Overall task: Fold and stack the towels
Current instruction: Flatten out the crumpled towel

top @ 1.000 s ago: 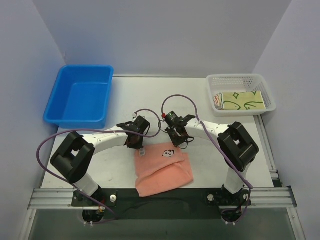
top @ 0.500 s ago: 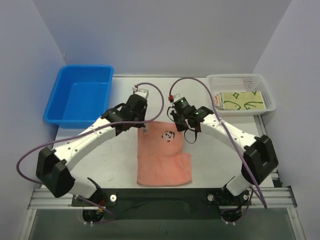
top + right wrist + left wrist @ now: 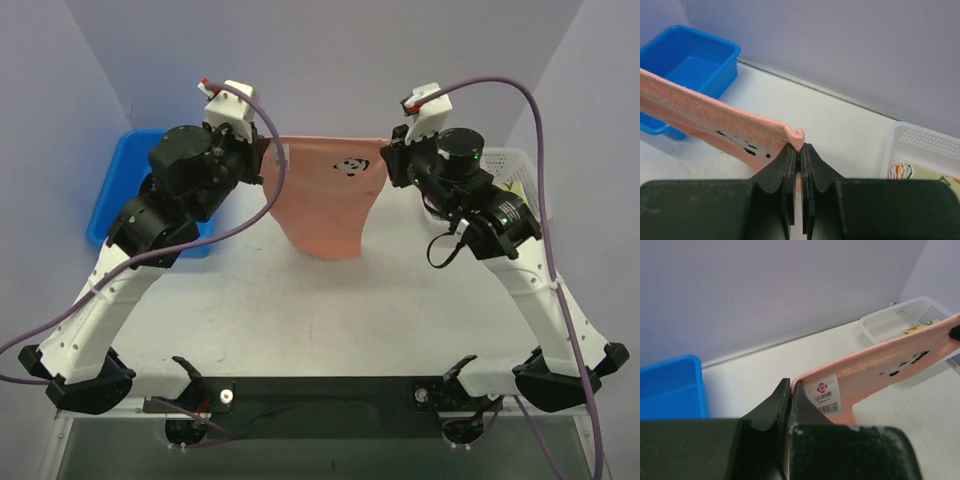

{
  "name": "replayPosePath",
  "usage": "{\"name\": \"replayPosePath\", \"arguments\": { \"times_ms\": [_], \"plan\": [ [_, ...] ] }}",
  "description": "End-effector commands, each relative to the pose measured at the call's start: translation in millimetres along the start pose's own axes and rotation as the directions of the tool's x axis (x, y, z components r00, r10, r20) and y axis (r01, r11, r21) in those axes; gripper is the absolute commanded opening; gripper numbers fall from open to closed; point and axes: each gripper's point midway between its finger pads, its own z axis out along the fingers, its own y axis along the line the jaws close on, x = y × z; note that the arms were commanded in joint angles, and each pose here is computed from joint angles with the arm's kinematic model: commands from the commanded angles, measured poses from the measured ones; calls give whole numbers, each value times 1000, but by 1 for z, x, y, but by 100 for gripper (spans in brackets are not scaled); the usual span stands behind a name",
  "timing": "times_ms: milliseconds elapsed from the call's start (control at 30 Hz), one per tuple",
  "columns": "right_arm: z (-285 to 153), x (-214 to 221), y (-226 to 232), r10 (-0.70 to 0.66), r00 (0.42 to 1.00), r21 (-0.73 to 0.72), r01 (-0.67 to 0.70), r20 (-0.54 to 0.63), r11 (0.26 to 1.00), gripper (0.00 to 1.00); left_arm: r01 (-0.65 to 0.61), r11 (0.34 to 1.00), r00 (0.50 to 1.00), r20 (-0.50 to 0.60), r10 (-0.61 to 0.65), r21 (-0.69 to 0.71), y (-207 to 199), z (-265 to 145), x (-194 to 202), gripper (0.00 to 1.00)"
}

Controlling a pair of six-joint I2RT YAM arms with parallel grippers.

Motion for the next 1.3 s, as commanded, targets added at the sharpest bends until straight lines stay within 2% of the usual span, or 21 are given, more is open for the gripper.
{"name": "replayPosePath", "arguments": {
  "times_ms": [0, 67, 167, 267, 400, 533, 633, 733, 767, 833, 900, 933, 967, 1033, 1067, 1133, 1167, 1233, 1267],
  "plan": [
    [-42, -33, -6, -61, 993, -36, 65, 103, 997, 0, -86, 988, 973, 226, 56, 126, -6, -52, -66, 0],
    [-57, -39, 2, -62, 988, -92, 76, 140, 993, 0, -109, 975, 952, 303, 45, 196, -11, -78, -80, 0],
    [-96, -53, 8, -47, 973, -171, 88, 228, 981, 0, -124, 955, 935, 353, 23, 268, -16, -107, -85, 0],
    [-119, -53, 10, -29, 965, -210, 86, 260, 974, 0, -133, 937, 925, 380, 1, 323, -19, -129, -87, 0],
    [-136, -55, 17, -8, 960, -267, 86, 281, 960, 0, -145, 911, 917, 397, -23, 387, -26, -147, -90, 0],
    [-137, -55, 19, 0, 963, -279, 78, 269, 957, 0, -124, 900, 929, 368, -43, 418, -32, -146, -85, 0],
    [-118, -46, 14, -7, 975, -228, 59, 223, 972, 0, -99, 924, 949, 316, -24, 370, -29, -122, -67, 0],
    [-83, -28, 4, -16, 991, -139, 34, 133, 990, 0, -77, 971, 972, 233, 22, 227, -16, -73, -38, 0],
    [-61, -16, -6, -25, 997, -61, 30, 79, 998, 0, -71, 986, 983, 179, 43, 153, -9, -47, -22, 0],
    [-36, -1, -22, -4, 1000, -1, 4, 17, 1000, 0, -55, 997, 993, 107, 49, 58, 8, -12, 3, 0],
    [5, 27, -27, 14, 997, -1, -14, -78, 1000, 0, -20, 999, 1000, -14, 20, 43, 15, 35, 46, 0],
    [19, 38, -37, 49, 993, 17, -48, -110, 999, 0, 35, 999, 998, -54, -34, 23, 24, 54, 65, 0],
    [47, 65, -39, 50, 982, 20, -47, -184, 999, 0, 46, 999, 991, -125, -47, -9, 40, 82, 98, 0],
    [76, 89, -45, 46, 971, 32, -40, -234, 999, 0, 45, 998, 986, -159, -53, -50, 53, 112, 129, 0],
    [102, 120, -52, 45, 953, 45, -33, -300, 998, 0, 35, 997, 974, -219, -49, -66, 61, 135, 160, 0],
    [129, 138, -58, 53, 947, 45, -41, -318, 998, 0, 37, 997, 968, -245, -52, -68, 66, 160, 182, 0],
    [150, 166, -65, 64, 927, 58, -46, -369, 997, 0, 34, 997, 957, -285, -53, -72, 68, 181, 205, 0],
    [172, 173, -69, 70, 929, 60, -52, -363, 997, 0, 37, 996, 957, -284, -59, -84, 77, 204, 217, 0],
    [186, 192, -73, 74, 917, 67, -52, -392, 996, 0, 37, 995, 952, -300, -64, -95, 81, 221, 233, 0]
  ]
}}
